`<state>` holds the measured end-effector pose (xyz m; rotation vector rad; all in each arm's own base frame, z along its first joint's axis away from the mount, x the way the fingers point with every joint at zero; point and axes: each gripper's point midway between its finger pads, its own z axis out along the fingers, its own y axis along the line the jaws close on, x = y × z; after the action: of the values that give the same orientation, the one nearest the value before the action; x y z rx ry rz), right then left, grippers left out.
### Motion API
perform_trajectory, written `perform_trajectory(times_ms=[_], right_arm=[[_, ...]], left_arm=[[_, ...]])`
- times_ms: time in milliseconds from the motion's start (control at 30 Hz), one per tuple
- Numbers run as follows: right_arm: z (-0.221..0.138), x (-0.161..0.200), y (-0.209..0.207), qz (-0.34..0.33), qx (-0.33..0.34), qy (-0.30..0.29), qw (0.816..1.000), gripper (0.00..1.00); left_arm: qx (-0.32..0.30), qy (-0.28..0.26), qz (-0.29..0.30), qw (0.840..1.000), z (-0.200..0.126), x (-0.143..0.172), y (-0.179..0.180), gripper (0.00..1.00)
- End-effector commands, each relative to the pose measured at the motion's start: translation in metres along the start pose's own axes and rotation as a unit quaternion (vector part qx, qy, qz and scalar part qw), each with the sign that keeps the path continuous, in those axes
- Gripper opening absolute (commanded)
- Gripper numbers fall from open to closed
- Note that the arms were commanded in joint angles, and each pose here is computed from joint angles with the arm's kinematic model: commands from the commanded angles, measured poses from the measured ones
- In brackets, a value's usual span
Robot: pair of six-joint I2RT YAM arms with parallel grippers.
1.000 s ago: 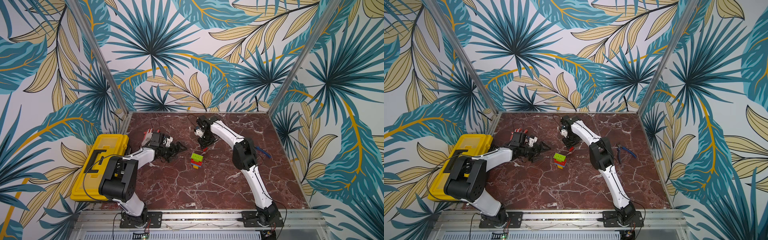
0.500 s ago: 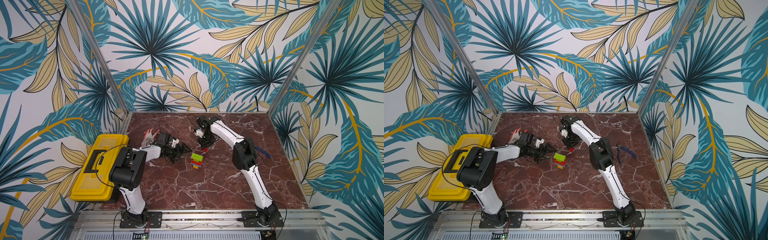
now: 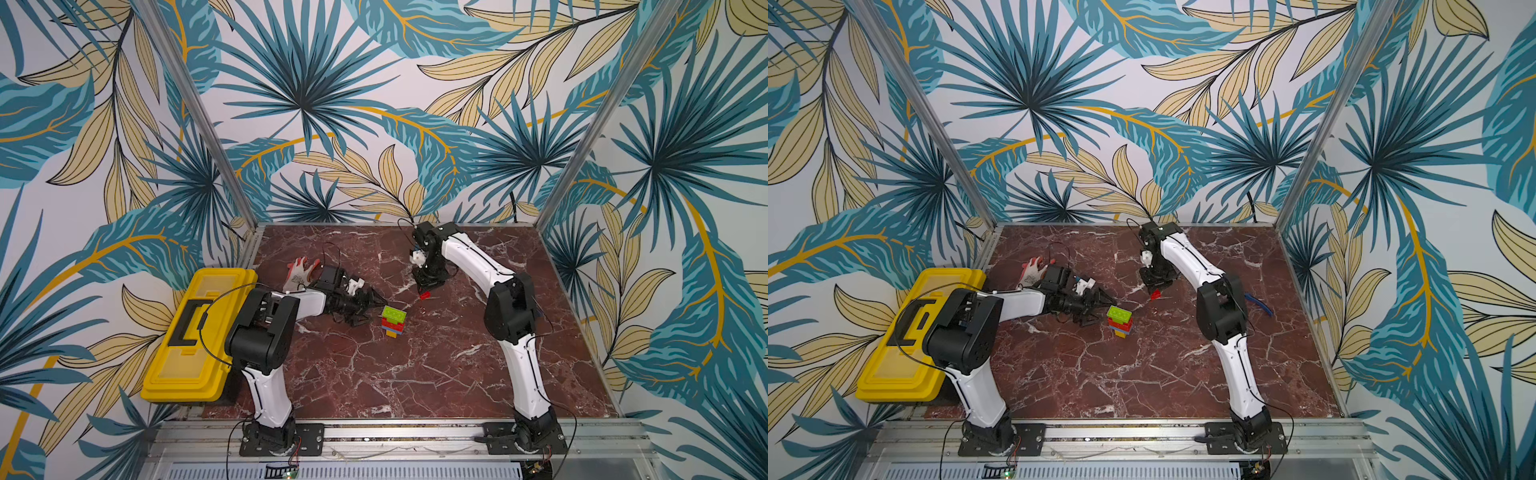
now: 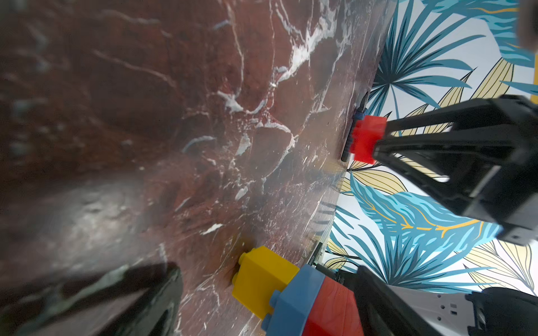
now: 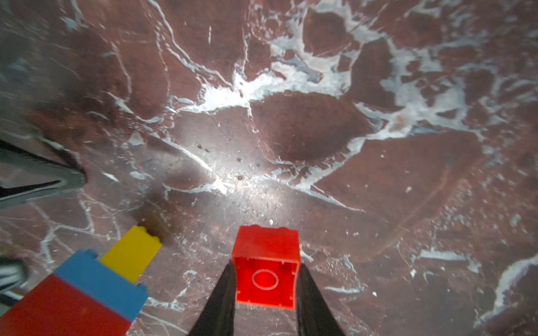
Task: Assemble a carrot with lego
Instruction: Pick up the lego brick from the center of the board, then assemble the lego brick with the lego brick.
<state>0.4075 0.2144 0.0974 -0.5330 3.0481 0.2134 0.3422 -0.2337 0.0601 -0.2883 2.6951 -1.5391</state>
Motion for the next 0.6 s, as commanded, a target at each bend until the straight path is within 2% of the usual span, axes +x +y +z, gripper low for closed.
perform_trajectory(times_ms=[0, 233, 400, 567], right_arm=[[-0.032, 0.016, 0.016, 0.038, -0.043, -0.005, 0.998, 0.29], [-0.071, 0.041, 0.046, 0.096, -0.129, 0.004, 0.987, 0.3], [-0.097, 0.055, 0.063, 0.135, -0.181, -0.016, 0.974, 0.31], [-0.115, 0.069, 0.073, 0.157, -0.208, -0.018, 0.965, 0.3]], left_arm=[[0.003, 0.014, 0.003, 1.0, 0.005, 0.008, 0.002, 0.92], [-0.009, 0.017, -0.007, 1.0, 0.006, 0.018, 0.012, 0.89], [-0.015, 0.02, -0.008, 1.0, 0.006, 0.025, 0.019, 0.89], [-0.016, 0.026, -0.004, 1.0, 0.007, 0.029, 0.023, 0.89]])
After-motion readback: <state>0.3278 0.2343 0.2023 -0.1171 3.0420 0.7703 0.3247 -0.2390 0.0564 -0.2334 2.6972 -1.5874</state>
